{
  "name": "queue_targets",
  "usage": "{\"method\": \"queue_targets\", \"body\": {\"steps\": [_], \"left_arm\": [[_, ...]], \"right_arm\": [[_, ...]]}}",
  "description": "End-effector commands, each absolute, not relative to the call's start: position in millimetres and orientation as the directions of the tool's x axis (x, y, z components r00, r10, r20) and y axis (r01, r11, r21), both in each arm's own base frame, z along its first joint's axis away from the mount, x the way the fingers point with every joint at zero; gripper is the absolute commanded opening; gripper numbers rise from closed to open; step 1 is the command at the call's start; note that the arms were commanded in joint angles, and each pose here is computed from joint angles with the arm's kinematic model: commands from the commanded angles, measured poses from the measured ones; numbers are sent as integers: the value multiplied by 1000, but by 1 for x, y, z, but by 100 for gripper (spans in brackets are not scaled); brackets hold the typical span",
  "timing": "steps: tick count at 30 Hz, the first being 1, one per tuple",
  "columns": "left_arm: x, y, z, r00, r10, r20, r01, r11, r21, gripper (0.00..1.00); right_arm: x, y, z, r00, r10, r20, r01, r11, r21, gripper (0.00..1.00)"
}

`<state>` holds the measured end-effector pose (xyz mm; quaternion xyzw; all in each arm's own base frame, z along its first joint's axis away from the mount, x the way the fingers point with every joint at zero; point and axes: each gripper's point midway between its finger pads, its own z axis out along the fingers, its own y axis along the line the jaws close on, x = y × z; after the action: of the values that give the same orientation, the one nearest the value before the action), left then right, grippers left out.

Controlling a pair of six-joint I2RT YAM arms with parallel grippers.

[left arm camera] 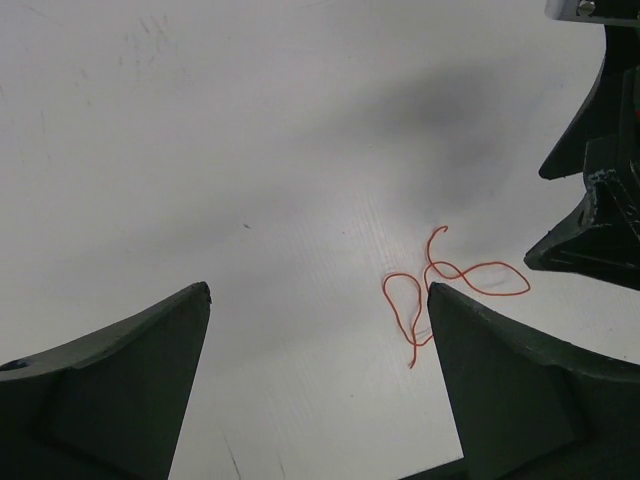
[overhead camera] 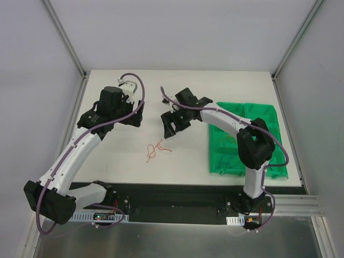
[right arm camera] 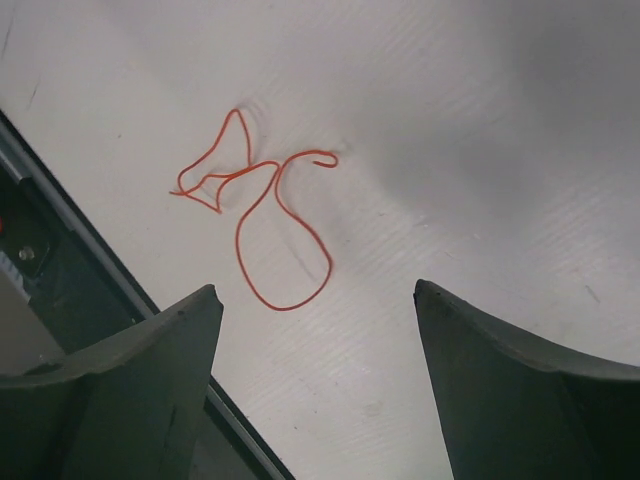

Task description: Untangle the cables

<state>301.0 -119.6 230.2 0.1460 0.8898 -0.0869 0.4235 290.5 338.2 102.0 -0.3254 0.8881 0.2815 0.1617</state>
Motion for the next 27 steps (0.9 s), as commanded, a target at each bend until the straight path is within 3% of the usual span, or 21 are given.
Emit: {"method": "queue_targets", "body": {"steps": [1,7,19,23,26,27], "left_arm": [[292,-108,228,-592,206,-779,324,946,4,89],[288,-106,224,-599,202,-775,321,947,0,89],[280,-103,224,-606,215,-766,326,945,7,89],[282,-102,224,-607,217,-764,323,946,13,89],[283,-101,221,-614,218,-759,315,949,18,89],[284,-100,221,-616,220,-757,313,950,22,89]], "right_arm": [[272,364,122,-654,-548,-521,-755,444,482,80],[240,373,97,-619,-636,-462,-778,416,470,79],[241,379,57,-646,-669,-368,-761,527,378,69],[250,369,54,-644,-675,-360,-765,565,311,46],[266,359,70,-636,-663,-394,-768,593,241,2],[274,353,81,-633,-645,-428,-764,610,210,0]]}}
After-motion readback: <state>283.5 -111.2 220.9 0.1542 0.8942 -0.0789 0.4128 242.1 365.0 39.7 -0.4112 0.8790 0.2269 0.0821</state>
